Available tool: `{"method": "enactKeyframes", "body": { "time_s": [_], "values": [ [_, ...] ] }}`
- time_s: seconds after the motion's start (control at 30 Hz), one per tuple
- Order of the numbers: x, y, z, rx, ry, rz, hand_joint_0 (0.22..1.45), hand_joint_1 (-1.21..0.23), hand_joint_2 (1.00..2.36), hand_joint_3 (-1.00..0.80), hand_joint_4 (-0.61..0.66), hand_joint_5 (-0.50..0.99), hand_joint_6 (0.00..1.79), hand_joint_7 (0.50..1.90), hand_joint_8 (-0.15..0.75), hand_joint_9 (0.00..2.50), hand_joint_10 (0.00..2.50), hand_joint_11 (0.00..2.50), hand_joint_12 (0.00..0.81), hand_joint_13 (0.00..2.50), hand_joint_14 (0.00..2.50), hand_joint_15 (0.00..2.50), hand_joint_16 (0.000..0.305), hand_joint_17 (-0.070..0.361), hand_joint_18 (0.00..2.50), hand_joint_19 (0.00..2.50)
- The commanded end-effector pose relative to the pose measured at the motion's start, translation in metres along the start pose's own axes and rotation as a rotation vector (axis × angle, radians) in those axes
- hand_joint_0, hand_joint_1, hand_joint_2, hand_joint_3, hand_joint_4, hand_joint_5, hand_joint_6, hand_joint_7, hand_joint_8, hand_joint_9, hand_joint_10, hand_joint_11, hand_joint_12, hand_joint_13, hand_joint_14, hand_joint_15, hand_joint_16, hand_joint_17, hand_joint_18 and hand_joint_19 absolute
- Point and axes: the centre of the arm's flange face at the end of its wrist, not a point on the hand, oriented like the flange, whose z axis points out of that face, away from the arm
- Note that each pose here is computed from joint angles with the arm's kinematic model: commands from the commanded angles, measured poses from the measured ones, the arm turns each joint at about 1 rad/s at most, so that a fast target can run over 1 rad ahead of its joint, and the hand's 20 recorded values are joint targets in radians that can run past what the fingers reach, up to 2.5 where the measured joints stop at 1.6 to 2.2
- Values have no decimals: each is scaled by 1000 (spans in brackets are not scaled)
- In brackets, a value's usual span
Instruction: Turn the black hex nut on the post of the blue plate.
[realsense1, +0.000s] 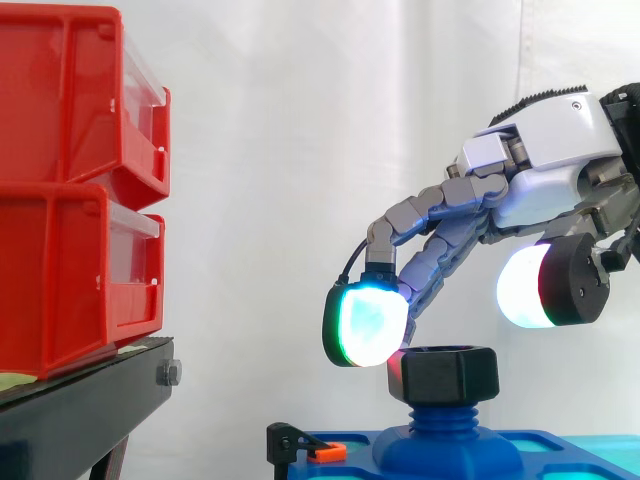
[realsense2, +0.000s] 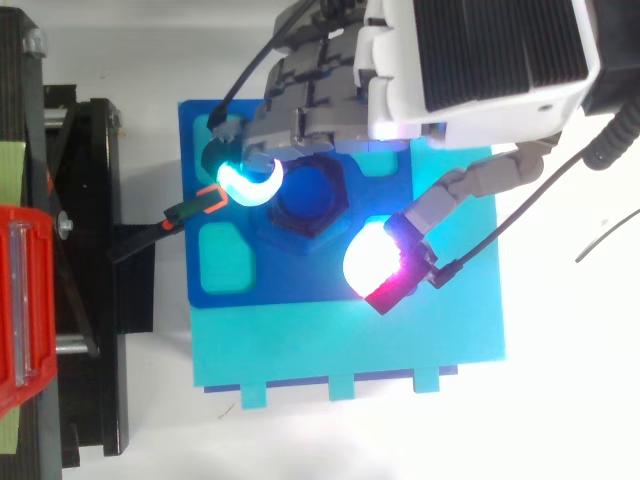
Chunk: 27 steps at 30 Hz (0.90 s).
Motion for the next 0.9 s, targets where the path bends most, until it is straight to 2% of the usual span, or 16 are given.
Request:
{"method": "enactKeyframes", "body": {
  "time_s": [0.0, 0.3, 0.57, 0.87],
  "values": [
    [0, 0, 0, 0, -1, -1, 480, -499, 1000, -500, 161, -194, 503, 918, 194, 528, 11, 263, 320, 646, 14, 345, 40, 89, 321, 372],
    [0, -1, -1, 2, 3, -2, 481, -498, 1000, -500, 160, -194, 503, 922, 194, 529, 10, 255, 321, 646, 14, 337, 39, 88, 320, 373],
    [1, -6, -5, 5, 19, -7, 482, -498, 1000, -500, 158, -193, 503, 921, 195, 529, 11, 272, 319, 646, 14, 338, 39, 88, 322, 373],
    [-5, -14, -10, 4, 23, -22, 482, -498, 1000, -500, 163, -194, 503, 919, 195, 533, 10, 261, 318, 647, 14, 338, 39, 88, 323, 381]
  ]
}}
